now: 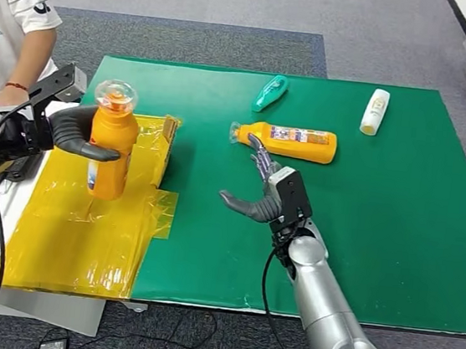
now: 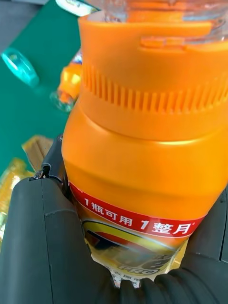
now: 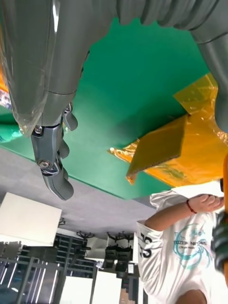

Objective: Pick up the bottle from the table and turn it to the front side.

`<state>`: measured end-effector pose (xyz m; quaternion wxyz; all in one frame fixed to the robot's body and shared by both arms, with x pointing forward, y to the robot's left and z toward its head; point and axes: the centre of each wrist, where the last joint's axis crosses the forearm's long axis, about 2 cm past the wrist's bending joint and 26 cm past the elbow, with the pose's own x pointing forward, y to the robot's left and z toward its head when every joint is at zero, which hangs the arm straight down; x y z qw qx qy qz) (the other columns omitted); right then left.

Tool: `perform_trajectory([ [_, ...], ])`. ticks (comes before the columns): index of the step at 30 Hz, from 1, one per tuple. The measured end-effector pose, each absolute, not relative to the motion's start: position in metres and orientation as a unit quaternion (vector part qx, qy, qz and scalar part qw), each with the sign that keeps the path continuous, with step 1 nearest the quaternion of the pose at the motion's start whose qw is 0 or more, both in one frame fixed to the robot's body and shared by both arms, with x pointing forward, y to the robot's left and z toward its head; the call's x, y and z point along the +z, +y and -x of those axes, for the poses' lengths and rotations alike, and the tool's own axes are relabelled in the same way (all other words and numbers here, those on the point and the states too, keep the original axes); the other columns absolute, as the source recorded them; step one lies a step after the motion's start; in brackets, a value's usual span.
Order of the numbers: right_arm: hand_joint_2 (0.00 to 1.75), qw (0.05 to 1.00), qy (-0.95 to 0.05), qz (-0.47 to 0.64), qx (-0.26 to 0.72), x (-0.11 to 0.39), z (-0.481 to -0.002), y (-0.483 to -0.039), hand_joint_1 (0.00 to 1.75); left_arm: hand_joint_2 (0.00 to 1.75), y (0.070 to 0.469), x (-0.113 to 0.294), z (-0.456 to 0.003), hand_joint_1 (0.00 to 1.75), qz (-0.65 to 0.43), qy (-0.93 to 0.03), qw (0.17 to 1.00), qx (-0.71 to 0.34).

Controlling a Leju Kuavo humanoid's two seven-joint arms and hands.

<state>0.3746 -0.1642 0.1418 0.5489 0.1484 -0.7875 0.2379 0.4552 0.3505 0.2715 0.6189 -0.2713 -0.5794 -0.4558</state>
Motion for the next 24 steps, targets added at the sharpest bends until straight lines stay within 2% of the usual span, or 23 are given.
perform_trajectory([
  [16,1.75,0.553,-0.779,-0.158,0.250,0.140,-0.373,-0.150,0.00,1.75,0.369,0.241,-0.451,1.75,0.249,-0.514,0.684,-0.453],
  [24,1.75,0.558,-0.776,-0.155,0.250,0.139,-0.373,-0.149,0.00,1.75,0.365,0.255,-0.460,1.75,0.158,-0.486,0.692,-0.510],
])
